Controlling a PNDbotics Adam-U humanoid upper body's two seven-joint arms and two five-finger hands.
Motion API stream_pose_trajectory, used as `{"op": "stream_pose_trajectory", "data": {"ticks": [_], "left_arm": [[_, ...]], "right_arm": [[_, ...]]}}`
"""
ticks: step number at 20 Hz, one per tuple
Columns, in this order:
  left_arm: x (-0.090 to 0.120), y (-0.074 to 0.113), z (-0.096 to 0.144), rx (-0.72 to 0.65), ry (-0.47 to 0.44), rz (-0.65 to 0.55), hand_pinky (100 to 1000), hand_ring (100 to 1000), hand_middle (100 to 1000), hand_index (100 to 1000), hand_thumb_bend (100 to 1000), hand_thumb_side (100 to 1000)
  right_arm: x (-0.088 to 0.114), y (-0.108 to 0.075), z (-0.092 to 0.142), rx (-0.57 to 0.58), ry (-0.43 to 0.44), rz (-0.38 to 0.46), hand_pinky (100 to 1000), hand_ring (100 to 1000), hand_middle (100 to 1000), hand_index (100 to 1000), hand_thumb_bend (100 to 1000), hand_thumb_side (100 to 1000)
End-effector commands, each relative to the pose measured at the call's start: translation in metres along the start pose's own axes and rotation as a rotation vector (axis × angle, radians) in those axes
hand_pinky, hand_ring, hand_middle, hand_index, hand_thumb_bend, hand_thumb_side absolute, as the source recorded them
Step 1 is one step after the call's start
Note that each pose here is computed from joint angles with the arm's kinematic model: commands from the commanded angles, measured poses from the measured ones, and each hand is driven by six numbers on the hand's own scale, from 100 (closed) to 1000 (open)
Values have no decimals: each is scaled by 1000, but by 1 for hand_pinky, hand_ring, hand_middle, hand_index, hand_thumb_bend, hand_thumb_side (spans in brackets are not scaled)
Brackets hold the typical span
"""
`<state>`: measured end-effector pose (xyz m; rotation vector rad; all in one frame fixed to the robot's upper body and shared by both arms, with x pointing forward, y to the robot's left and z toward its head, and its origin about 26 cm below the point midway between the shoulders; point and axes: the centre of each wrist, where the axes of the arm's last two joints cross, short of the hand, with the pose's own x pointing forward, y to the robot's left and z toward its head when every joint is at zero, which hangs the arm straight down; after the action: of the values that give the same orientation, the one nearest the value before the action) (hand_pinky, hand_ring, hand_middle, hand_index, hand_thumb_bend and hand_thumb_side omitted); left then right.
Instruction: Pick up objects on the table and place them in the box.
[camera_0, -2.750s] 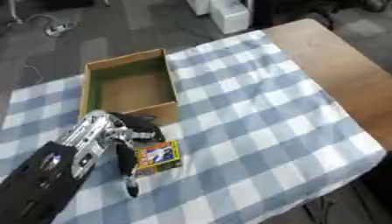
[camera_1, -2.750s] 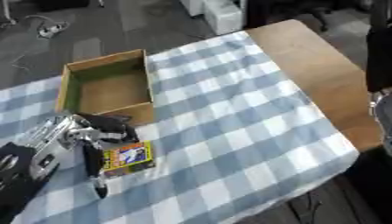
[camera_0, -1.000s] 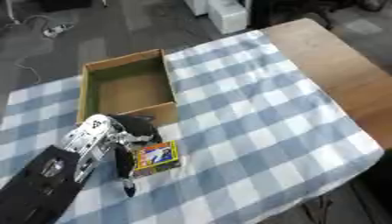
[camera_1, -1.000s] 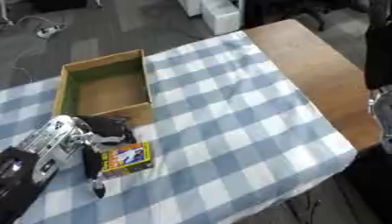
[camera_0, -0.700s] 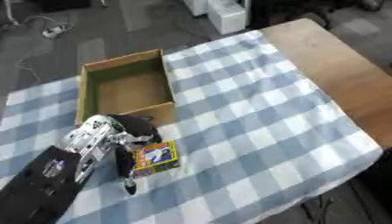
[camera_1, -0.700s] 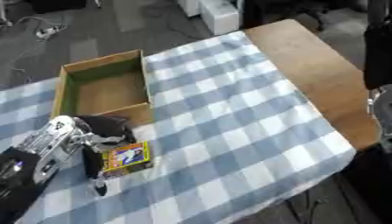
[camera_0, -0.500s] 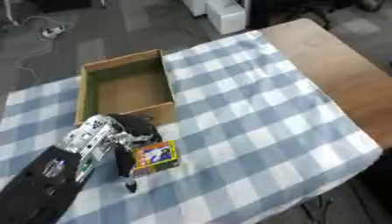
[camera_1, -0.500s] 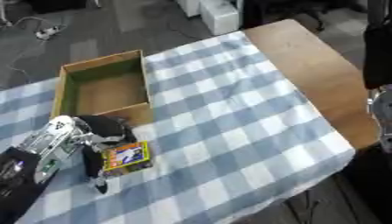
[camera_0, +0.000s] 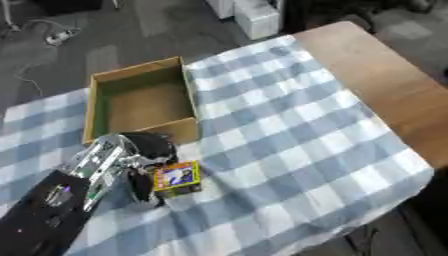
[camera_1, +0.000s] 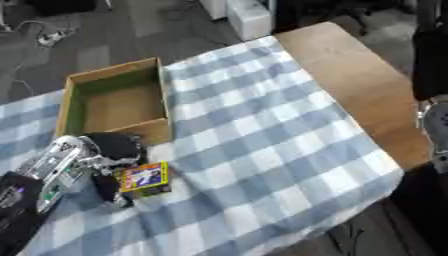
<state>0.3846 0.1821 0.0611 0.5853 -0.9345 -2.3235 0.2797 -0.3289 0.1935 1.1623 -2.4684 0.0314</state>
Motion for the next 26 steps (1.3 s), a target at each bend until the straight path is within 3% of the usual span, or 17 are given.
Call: {"op": "stream_pose_trajectory", "data": {"ticks": [1, 2, 3, 4, 5, 6, 7, 8, 10, 17, 26], "left_arm": [[-4, -3, 1, 22, 17, -5, 100, 277, 417, 662, 100, 527], [-4, -3, 1, 30, 16, -1, 100, 237, 361, 589, 100, 667], [-4, -4, 0, 39, 13, 9, 100, 234, 356, 582, 100, 670], [-4, -4, 0, 46, 10, 17, 100, 199, 306, 512, 100, 712], [-4, -4, 0, 55, 5, 29, 100, 220, 336, 555, 100, 681], [-3, -4, 0, 69, -5, 42, 100, 131, 224, 394, 100, 751], [-2, -5, 0, 96, -22, 64, 100, 154, 252, 429, 100, 743], [-2, -5, 0, 116, -36, 81, 100, 100, 138, 343, 100, 757], [-1, -3, 1, 172, -70, 104, 100, 100, 100, 332, 100, 749], [2, 2, 8, 315, -158, 104, 100, 100, 100, 296, 100, 736], [-4, 35, 40, 572, -166, 99, 100, 100, 100, 287, 100, 714]], "right_arm": [[7, 1, -9, 36, -2, 14, 375, 318, 347, 567, 100, 1000], [7, 1, -9, 36, -2, 15, 375, 318, 347, 567, 100, 1000], [7, 1, -9, 35, -2, 15, 375, 318, 347, 567, 100, 1000], [7, 1, -9, 35, -2, 15, 375, 318, 347, 567, 100, 1000], [7, 1, -10, 35, -2, 15, 375, 318, 347, 567, 100, 1000], [7, 1, -10, 35, -2, 15, 374, 318, 347, 567, 100, 1000], [7, 1, -10, 35, -2, 15, 375, 318, 347, 567, 100, 1000], [7, 1, -10, 36, -2, 15, 374, 318, 346, 567, 100, 1000], [7, 1, -10, 36, -1, 15, 374, 318, 346, 567, 100, 1000], [7, 1, -10, 38, 0, 16, 371, 316, 346, 567, 100, 1000], [7, 0, -9, 36, 0, 21, 370, 315, 346, 567, 100, 1000]]}}
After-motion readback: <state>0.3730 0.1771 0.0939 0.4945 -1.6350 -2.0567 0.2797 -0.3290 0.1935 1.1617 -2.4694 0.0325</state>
